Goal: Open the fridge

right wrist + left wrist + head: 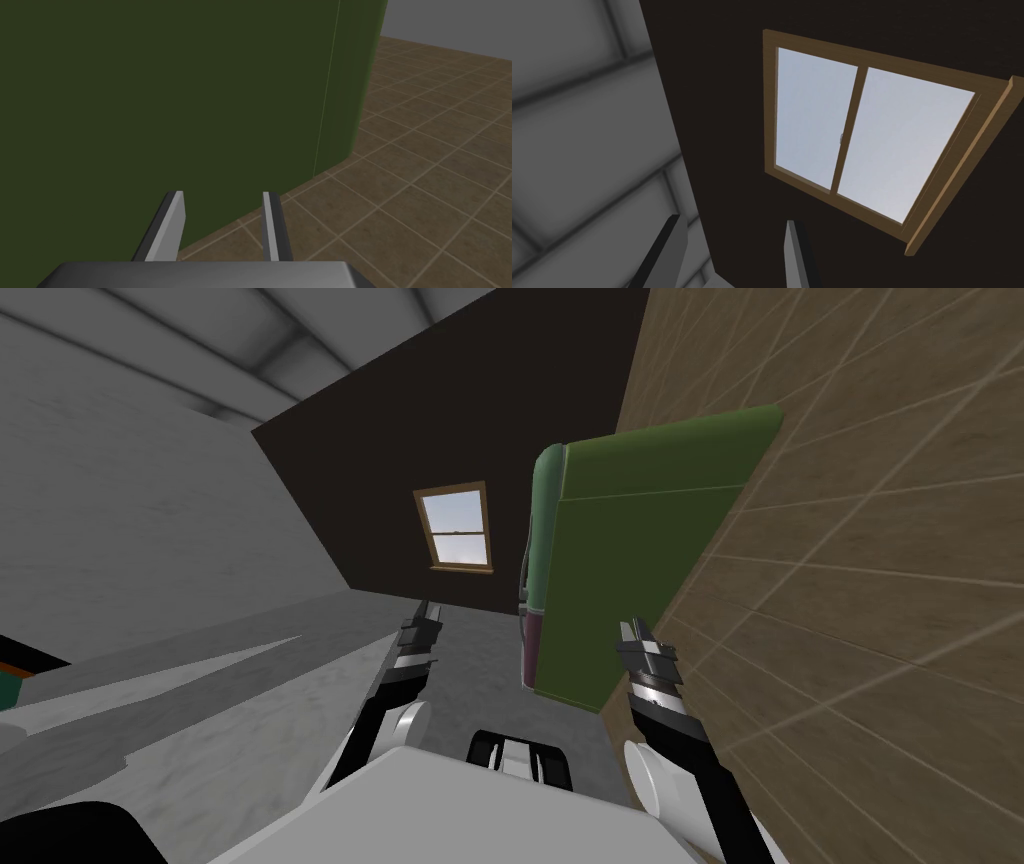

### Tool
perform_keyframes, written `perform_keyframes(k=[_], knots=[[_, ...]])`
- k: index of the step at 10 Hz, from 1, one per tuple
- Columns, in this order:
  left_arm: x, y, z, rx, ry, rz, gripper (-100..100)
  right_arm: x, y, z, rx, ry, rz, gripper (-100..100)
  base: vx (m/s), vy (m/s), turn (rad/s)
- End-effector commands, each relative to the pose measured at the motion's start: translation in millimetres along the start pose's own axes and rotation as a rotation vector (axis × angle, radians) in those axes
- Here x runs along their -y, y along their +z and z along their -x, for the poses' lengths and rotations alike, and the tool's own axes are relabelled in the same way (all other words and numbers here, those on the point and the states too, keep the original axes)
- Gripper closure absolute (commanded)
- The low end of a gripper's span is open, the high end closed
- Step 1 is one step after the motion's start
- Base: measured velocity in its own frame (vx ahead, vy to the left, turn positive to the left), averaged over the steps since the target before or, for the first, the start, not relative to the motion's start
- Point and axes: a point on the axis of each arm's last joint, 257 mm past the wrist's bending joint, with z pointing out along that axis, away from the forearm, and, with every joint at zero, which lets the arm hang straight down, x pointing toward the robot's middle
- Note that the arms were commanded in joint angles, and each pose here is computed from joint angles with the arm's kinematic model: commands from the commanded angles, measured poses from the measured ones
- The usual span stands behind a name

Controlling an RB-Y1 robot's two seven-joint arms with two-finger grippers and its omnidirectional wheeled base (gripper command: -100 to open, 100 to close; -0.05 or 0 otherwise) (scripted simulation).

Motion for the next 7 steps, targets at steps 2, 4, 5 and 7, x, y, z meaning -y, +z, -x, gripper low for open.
perform_keyframes(k=[2, 4, 5, 7], knots=[[0.0, 0.0, 0.0, 0.000, 0.000, 0.000, 0, 1.3, 1.2, -3.6, -0.034, -0.041, -0.005, -100, 0.007, 0.007, 0.000], [-0.3, -0.1, 0.0, 0.000, 0.000, 0.001, 0, 4.4, 2.9, -9.1, -0.086, -0.120, -0.011, -100, 0.025, 0.036, -0.004], [-0.3, -0.1, 0.0, 0.000, 0.000, 0.001, 0, 6.5, 3.8, -11.8, -0.112, -0.169, -0.014, -100, 0.023, 0.054, -0.004], [-0.3, -0.1, 0.0, 0.000, 0.000, 0.001, 0, 11.9, 5.5, -16.7, -0.161, -0.279, -0.018, -100, 0.033, 0.072, -0.005]])
